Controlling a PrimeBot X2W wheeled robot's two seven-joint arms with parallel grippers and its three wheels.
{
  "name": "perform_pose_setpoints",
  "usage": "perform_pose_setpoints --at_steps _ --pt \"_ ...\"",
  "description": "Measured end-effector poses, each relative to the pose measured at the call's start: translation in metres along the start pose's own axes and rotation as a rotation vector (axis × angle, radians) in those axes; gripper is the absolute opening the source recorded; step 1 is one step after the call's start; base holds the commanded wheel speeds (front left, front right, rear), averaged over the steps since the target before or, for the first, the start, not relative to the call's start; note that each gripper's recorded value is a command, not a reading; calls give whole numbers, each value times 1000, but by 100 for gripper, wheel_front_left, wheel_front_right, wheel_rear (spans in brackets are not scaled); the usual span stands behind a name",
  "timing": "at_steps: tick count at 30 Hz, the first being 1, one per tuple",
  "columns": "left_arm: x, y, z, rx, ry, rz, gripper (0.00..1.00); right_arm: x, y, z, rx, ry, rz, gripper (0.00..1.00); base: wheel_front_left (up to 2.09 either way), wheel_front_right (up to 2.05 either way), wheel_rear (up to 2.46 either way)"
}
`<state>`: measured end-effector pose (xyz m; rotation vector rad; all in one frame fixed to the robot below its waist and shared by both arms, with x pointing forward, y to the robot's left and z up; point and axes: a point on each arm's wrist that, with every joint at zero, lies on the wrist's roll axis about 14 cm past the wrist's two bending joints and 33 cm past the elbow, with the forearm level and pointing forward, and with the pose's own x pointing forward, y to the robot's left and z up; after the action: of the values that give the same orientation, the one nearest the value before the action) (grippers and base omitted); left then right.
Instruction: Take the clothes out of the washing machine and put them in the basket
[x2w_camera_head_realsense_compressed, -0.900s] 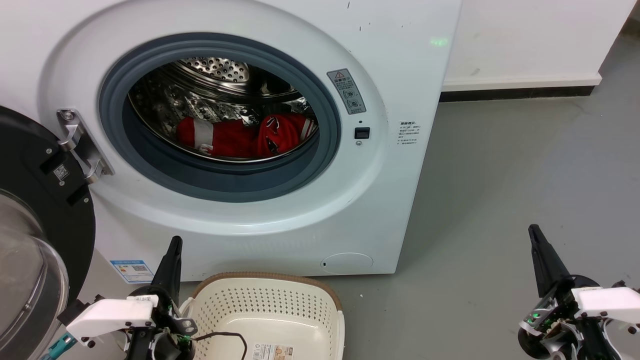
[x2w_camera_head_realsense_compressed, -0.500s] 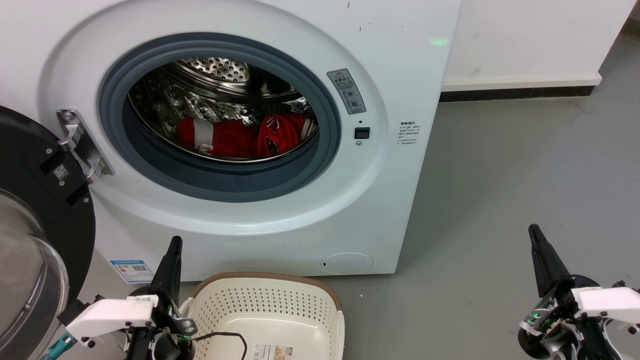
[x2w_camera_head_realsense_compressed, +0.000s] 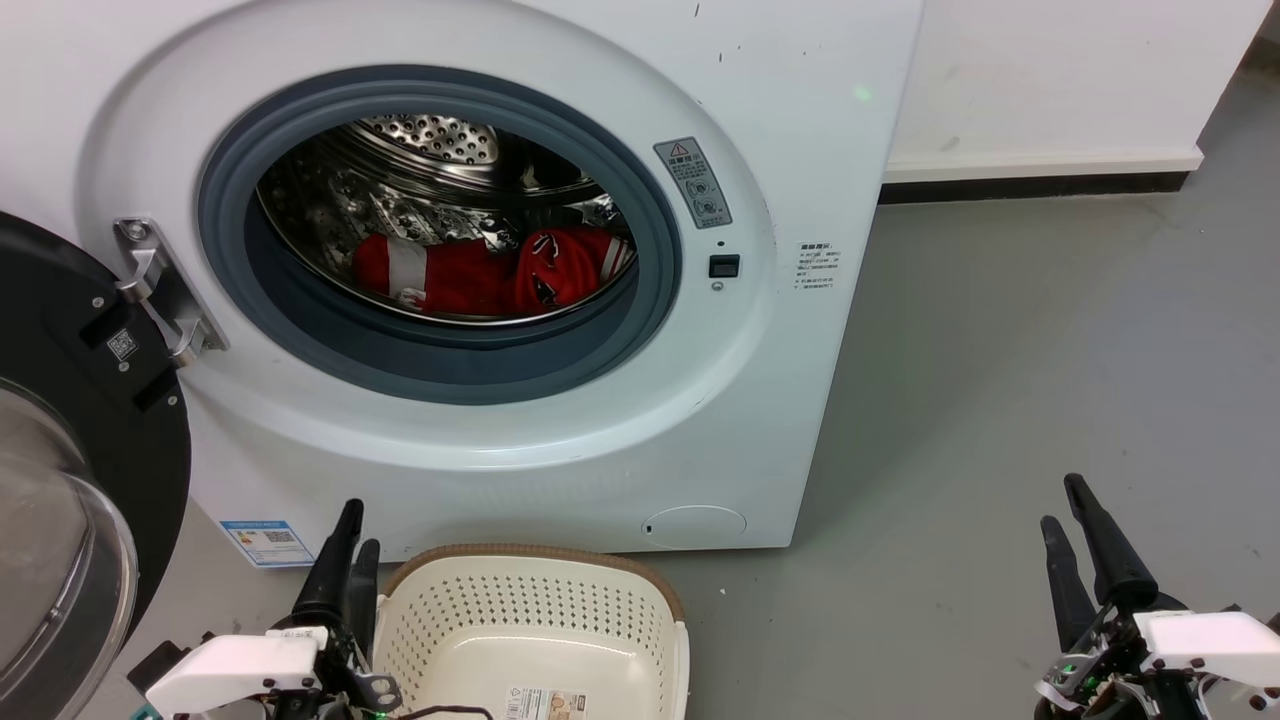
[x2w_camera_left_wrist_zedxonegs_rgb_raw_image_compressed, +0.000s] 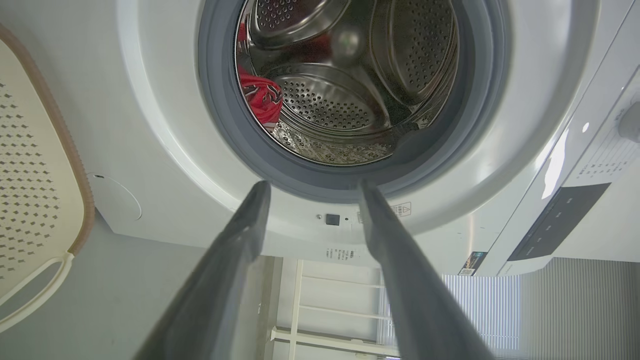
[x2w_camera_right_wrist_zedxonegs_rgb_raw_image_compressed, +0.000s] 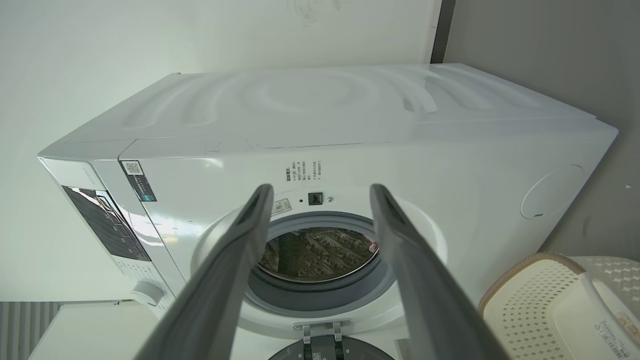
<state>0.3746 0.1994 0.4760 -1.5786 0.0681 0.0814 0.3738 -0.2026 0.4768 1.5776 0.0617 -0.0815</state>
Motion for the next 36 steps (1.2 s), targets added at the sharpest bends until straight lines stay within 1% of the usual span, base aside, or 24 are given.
perform_pose_setpoints --at_steps 6,11,14,18,27,32,36 --pt "1 -6 2 22 -22 -17 100 0 4 3 -20 -25 11 100 0 0 0" --pt "-1 -4 8 64 -50 -11 100 0 4 7 -55 -48 10 100 0 0 0" --pt "-2 -3 14 96 -71 -5 100 -1 4 10 -97 -62 9 100 0 0 0" --pt "-1 -10 19 145 -95 -23 100 -2 5 17 -167 -90 7 100 0 0 0" --pt "-3 -28 48 302 -201 -54 100 -2 21 29 -382 -137 40 100 0 0 0" --pt "-3 -43 54 401 -239 -70 100 -1 40 34 -557 -170 83 100 0 0 0" --pt "-2 -51 52 489 -250 -70 100 0 59 27 -705 -172 136 100 0 0 0"
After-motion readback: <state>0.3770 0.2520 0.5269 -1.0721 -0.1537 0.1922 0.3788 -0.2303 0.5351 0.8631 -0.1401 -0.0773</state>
